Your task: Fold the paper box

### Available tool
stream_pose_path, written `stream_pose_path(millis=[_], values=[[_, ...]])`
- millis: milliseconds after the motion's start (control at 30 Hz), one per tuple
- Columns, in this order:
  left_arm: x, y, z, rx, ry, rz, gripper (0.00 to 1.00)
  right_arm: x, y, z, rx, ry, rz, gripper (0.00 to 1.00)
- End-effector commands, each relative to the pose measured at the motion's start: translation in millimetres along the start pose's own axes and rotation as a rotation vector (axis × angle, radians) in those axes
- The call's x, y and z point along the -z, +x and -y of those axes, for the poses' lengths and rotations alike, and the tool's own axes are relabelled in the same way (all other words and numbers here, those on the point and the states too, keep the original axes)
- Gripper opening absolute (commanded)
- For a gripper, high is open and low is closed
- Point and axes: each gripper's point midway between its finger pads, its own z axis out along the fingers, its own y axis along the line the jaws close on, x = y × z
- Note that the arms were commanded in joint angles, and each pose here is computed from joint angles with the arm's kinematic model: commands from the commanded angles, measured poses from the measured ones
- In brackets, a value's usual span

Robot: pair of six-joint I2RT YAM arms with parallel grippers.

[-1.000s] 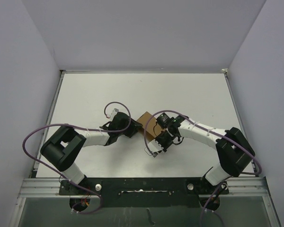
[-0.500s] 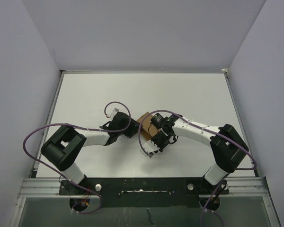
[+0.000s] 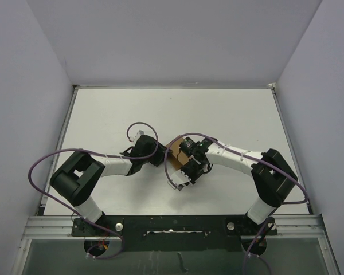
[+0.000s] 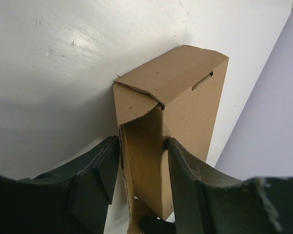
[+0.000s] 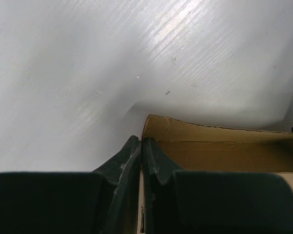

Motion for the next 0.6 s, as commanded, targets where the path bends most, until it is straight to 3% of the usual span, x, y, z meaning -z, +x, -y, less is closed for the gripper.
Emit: stream_pose_path(millis=[0, 567], values=[[-8.2, 3.2, -29.3, -0.033, -0.090, -0.018, 0.41, 2.5, -7.4, 9.0, 0.008, 0.000, 0.013, 0.04], [-10.5, 4.6, -32.8, -0.047, -0.091, -0.030, 0.41, -4.3, -12.3, 11.6, 0.002, -0.062, -0.022, 0.04]])
